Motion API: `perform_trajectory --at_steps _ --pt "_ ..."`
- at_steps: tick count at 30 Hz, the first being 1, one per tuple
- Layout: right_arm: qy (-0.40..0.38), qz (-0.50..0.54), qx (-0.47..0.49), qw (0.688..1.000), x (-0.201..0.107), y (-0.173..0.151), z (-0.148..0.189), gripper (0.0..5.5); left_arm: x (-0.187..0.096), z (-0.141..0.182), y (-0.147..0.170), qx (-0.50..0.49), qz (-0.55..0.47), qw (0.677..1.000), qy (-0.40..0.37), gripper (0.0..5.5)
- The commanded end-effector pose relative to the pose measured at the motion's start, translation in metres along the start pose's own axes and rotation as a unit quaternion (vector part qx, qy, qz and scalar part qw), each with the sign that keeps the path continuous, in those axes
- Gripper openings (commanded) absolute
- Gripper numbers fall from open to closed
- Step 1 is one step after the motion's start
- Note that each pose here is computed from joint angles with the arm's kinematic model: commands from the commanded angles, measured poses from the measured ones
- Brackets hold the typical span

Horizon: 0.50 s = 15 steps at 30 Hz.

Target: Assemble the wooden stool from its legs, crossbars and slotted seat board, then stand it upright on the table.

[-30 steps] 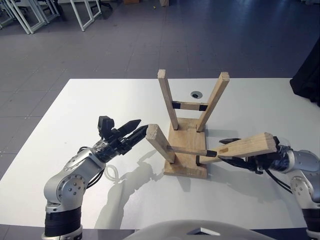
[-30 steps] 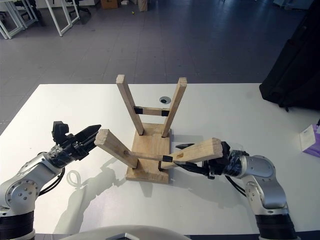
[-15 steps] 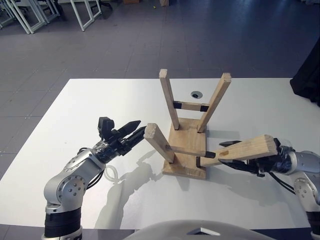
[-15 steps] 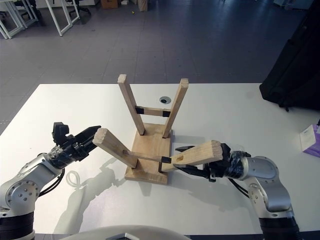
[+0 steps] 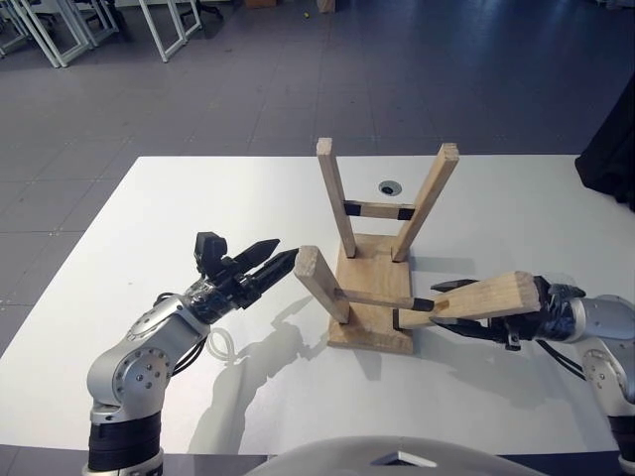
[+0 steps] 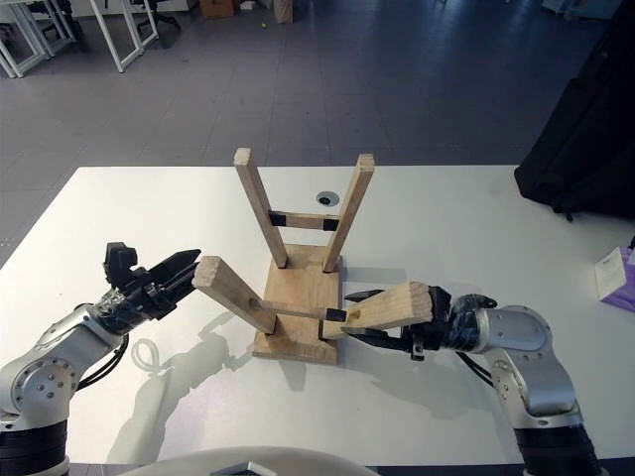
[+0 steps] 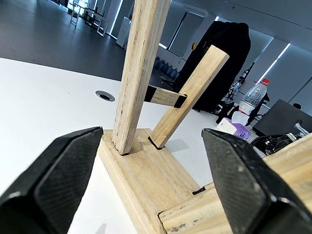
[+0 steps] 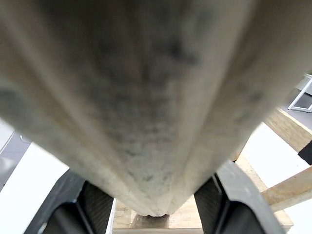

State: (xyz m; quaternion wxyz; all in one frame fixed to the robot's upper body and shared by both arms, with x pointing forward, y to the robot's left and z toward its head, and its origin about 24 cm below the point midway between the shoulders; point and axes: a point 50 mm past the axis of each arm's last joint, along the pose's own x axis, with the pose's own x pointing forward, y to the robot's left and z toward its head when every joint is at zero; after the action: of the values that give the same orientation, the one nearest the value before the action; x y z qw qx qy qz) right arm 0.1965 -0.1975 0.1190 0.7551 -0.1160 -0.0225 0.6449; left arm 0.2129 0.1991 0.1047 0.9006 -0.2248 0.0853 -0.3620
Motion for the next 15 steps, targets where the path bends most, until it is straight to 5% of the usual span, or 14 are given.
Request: perform_trajectory --at_steps 1,15 --pt "0.043 -0.002 0.012 0.999 0.002 -0.004 -0.002 2.04 0.000 -0.002 -0.002 0.007 0.007 1.000 0.000 3.76" --pt "0.096 -0.107 0.065 0.988 0.025 -0.025 -0.012 2.04 -0.003 -0.007 0.008 0.026 0.093 0.995 0.026 3.76"
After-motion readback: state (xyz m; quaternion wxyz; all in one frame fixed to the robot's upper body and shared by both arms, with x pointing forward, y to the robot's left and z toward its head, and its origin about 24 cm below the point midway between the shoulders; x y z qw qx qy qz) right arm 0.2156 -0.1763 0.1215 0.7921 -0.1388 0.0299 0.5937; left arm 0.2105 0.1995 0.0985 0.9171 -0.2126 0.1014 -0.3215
